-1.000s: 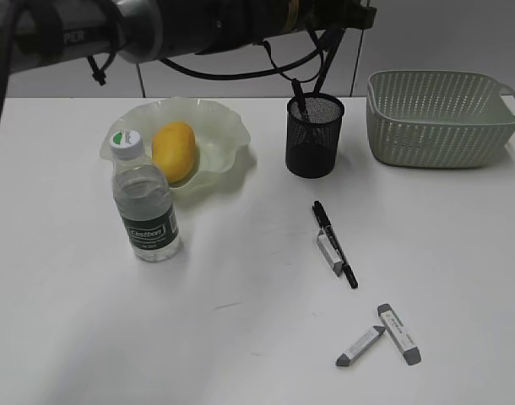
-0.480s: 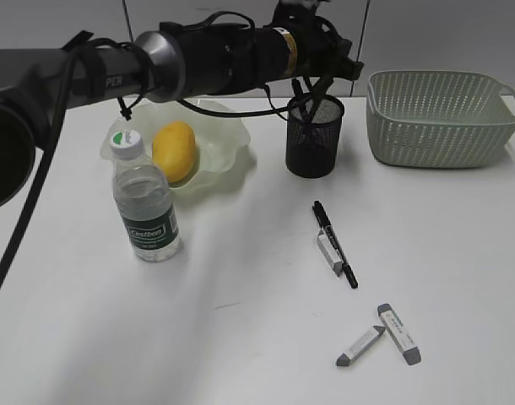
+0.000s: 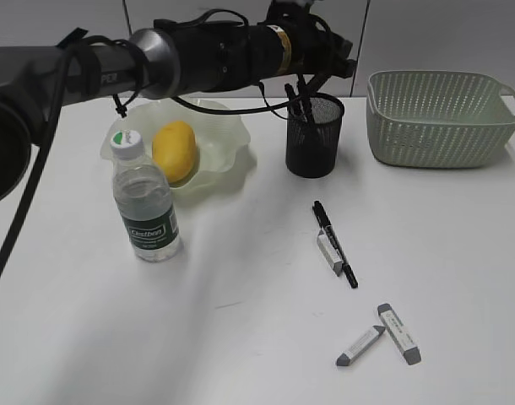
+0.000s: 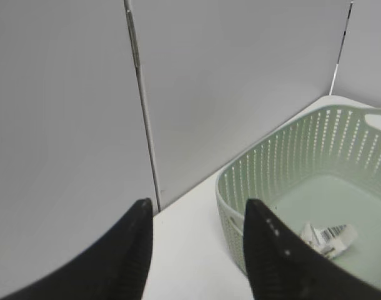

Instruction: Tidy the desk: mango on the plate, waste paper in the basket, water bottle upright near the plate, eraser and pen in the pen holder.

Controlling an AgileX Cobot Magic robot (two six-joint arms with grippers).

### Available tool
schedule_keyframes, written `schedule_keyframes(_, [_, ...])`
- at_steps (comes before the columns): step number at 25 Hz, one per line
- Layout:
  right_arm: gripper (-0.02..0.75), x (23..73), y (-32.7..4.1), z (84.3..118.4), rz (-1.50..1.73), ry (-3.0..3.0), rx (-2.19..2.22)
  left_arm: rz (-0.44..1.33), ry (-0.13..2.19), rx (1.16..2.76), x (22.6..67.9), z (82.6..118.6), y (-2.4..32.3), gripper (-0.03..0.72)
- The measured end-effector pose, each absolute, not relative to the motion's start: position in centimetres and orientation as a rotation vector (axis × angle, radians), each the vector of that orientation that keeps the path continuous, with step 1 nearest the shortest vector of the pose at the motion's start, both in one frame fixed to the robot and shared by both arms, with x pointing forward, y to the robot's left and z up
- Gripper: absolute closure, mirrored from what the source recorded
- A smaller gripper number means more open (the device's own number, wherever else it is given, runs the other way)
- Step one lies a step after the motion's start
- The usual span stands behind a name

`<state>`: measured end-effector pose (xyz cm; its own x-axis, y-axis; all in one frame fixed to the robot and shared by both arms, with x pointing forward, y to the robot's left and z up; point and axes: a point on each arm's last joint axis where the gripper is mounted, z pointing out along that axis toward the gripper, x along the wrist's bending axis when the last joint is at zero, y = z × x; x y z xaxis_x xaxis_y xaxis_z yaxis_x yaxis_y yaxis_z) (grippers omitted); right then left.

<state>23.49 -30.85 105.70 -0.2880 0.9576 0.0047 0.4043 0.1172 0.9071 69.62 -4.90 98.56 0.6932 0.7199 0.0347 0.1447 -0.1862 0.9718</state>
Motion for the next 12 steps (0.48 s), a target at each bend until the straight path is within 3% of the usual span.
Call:
schedule_keyframes(7, [0.499,23.5,-30.8,105.7,1.138,1.776,1.325,0.771,0.803,1.613,66.3,107.2,-4.3,0.379])
schedule_keyframes(12, [0.499,23.5,-30.8,105.7,1.138,1.776,1.325,0.776,0.811,1.708,61.2,109.0,-3.2,0.466])
